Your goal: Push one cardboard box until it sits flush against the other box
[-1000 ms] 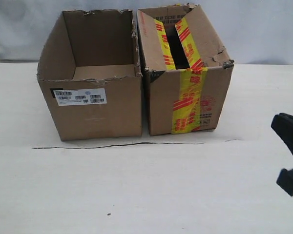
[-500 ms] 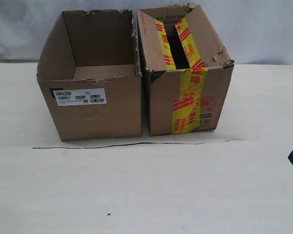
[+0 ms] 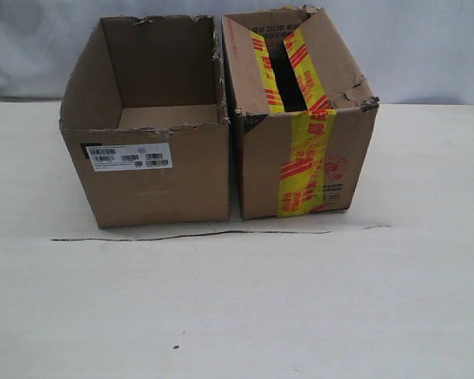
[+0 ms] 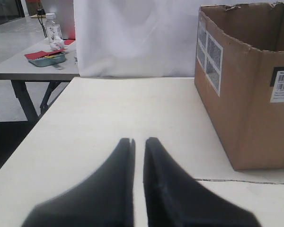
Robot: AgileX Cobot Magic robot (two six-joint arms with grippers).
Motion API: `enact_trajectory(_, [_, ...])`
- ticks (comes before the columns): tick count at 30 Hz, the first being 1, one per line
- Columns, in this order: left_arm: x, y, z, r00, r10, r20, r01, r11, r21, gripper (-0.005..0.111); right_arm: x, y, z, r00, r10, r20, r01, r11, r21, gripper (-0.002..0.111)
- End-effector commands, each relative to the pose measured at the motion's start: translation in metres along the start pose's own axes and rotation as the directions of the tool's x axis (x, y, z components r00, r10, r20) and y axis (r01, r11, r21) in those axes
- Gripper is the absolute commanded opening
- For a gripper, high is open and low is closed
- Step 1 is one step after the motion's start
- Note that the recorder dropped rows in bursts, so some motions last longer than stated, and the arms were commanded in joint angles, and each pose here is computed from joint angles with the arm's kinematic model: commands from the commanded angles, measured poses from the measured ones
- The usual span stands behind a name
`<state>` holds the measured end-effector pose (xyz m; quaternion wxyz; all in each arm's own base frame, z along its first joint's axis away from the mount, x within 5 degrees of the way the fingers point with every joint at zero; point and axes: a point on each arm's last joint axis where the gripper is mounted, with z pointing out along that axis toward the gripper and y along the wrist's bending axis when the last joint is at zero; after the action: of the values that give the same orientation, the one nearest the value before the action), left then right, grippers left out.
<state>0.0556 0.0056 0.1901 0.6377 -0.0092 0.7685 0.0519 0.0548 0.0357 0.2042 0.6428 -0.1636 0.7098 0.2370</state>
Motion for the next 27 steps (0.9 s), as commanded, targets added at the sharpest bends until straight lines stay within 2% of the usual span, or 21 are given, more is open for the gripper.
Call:
enact_trajectory(1, [0.001,0.0,0.0,1.0,-0.001,0.006,0.001,1.0,-0.002,0.0,-0.003,-0.01,-0.001,0.999,0.002,0.053,-0.01,0.988,0.155,0.0])
enact_trajectory(4, [0.001,0.0,0.0,1.0,-0.001,0.006,0.001,1.0,-0.002,0.0,-0.013,-0.02,-0.005,0.986,-0.03,0.166,-0.024,0.948,0.316,0.0])
enact_trajectory(8, [0.001,0.0,0.0,1.0,-0.001,0.006,0.001,1.0,-0.002,0.0,-0.011,-0.029,-0.008,0.987,-0.033,0.154,-0.04,0.892,0.449,0.0])
enact_trajectory(27, [0.0,0.0,0.0,1.0,-0.002,0.009,0.002,1.0,-0.002,0.0,0.004,-0.03,-0.017,0.998,0.033,0.059,-0.058,0.863,0.503,0.0])
